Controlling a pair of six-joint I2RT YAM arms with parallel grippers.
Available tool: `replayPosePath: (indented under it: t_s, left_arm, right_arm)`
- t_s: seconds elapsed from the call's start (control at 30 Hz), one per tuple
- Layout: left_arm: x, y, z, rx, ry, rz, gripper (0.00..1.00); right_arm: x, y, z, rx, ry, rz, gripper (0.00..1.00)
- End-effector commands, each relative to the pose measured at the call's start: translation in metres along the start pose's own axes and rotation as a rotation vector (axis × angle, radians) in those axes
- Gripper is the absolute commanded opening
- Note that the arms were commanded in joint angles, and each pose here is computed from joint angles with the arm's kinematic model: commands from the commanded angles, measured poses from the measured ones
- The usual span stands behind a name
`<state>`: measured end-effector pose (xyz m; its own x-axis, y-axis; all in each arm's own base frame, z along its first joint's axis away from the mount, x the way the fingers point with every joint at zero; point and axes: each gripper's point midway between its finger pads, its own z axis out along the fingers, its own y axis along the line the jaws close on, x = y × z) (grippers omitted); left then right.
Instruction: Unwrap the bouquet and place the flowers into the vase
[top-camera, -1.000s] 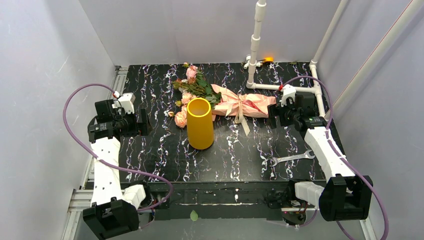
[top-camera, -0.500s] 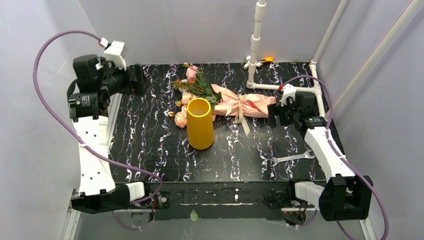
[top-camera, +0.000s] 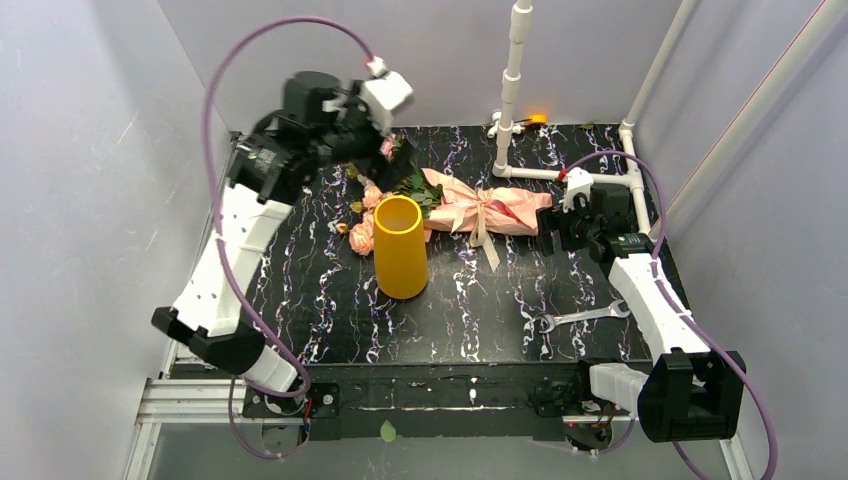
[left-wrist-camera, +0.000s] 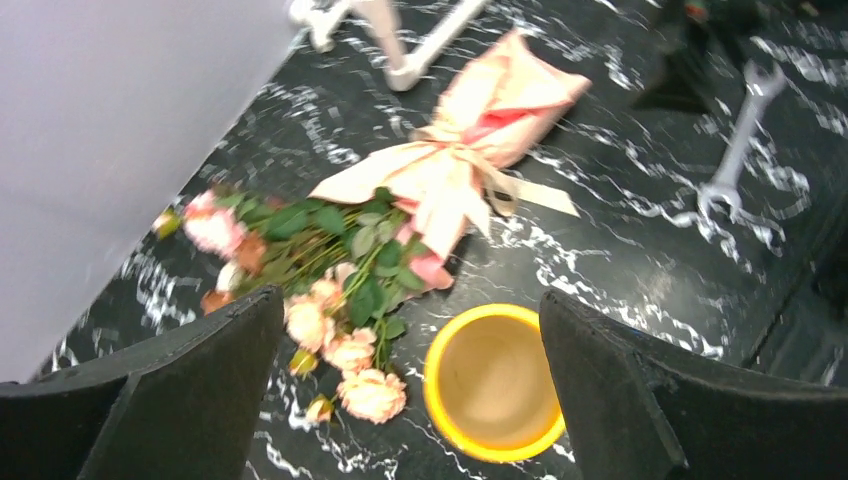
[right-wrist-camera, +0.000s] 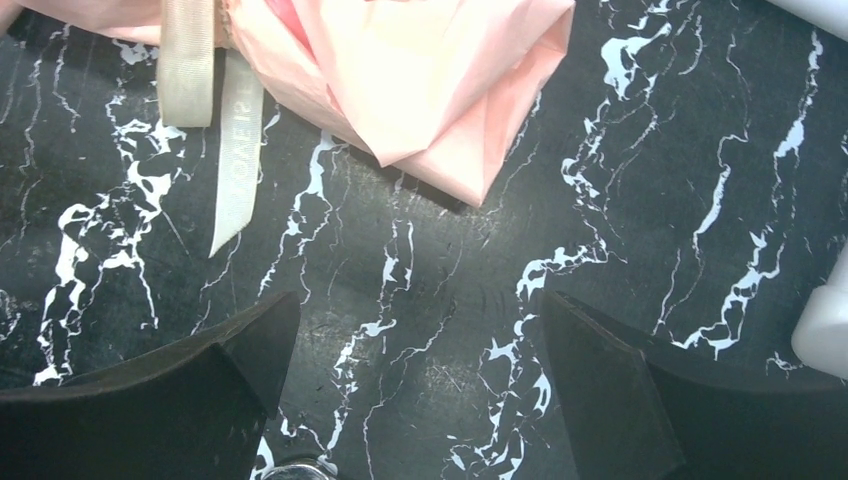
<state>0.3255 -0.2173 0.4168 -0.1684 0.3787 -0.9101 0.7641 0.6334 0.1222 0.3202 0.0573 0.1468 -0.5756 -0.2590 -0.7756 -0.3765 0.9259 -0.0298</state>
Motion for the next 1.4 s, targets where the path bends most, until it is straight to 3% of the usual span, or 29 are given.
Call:
replayPosePath:
  t_s: [0.0, 0.2, 0.47, 0.67, 0.93, 1.37]
  left_arm:
    - [0.006, -0.055, 0.012, 0.137, 0.072, 0.276, 1.0]
    - [0.059, -0.117, 0.057, 0.227, 0.316, 0.726, 1.0]
    - [0.129, -0.151, 0.101, 0.302, 0.63, 1.057, 0.81]
    - [0.173, -0.152, 0.127, 0.331, 0.773, 1.121, 0.75]
    - [0.215, -0.151, 0.152, 0.363, 0.883, 1.111, 0.8]
    - [0.27, -0.119, 0.138, 0.403, 1.068, 1.008, 0.82]
  right_arm:
    - [-0.01, -0.018, 0.0, 0.083, -0.021, 0.027, 1.0]
    - [-0.003, -0.046, 0.001, 0.168, 0.022, 0.126, 1.0]
    - [0.004, -0.074, -0.003, 0.247, 0.04, 0.205, 1.0]
    - [0.003, -0.087, -0.009, 0.311, 0.036, 0.212, 1.0]
    - [0.0, -0.096, -0.019, 0.364, 0.012, 0.214, 1.0]
    - [-0.002, -0.097, -0.02, 0.361, 0.004, 0.221, 1.0]
